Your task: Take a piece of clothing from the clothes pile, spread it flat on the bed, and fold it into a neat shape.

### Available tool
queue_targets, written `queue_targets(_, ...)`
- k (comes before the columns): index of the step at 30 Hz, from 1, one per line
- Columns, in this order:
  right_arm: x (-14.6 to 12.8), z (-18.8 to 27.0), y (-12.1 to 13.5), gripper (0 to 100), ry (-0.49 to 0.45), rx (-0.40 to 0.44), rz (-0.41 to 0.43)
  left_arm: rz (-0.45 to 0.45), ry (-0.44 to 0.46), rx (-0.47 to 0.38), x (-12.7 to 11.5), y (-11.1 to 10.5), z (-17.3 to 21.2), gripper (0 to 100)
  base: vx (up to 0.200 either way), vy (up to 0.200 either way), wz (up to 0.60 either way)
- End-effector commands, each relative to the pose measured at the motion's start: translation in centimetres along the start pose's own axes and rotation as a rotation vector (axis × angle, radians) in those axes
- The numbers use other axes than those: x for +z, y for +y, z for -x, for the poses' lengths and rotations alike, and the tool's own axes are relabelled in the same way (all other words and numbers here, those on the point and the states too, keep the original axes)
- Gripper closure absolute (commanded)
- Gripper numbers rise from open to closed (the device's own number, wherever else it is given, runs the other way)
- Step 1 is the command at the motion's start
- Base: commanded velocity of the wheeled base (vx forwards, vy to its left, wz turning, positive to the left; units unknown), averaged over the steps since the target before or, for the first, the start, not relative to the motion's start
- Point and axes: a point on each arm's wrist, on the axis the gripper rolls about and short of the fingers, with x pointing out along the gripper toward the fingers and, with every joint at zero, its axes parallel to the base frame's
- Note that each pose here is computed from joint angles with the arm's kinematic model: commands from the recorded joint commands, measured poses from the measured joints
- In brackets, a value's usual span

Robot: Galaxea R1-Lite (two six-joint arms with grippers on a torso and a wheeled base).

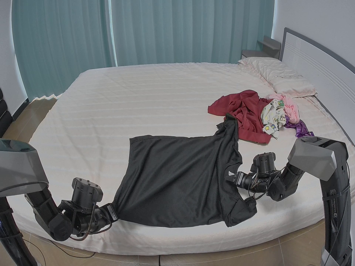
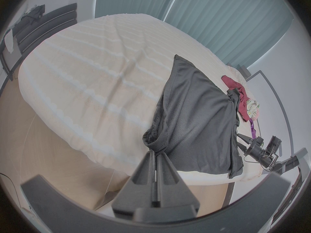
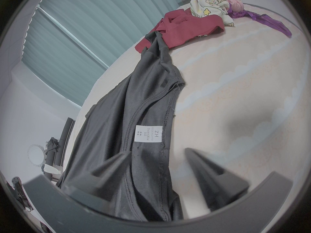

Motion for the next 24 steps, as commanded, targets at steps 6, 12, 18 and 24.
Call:
queue_targets(6,2.2,-0.6,-0.2,100,-0.095,-0.002,-0.090,-0.003,0.025,0.029,-0.5,0.4,-0.7,100,0.000,0.000,0.00)
queue_targets(12,7.0,0.8,0.0,100,-0.238,0.027,-0.105,-0.004,0.041,0.046,-0.7,0.7,-1.2,100,0.000,0.000,0.00)
queue_targets(18,10.5,1.4,0.5,100,-0.341,0.066,-0.097,-0.008,0.057,0.061,-1.0,0.9,-1.8,100,0.000,0.000,0.00)
queue_targets(24,13.0,0.2,0.9,100,-0.416,0.106,-0.081,-0.006,0.063,0.069,-1.3,1.2,-2.4,100,0.000,0.000,0.00)
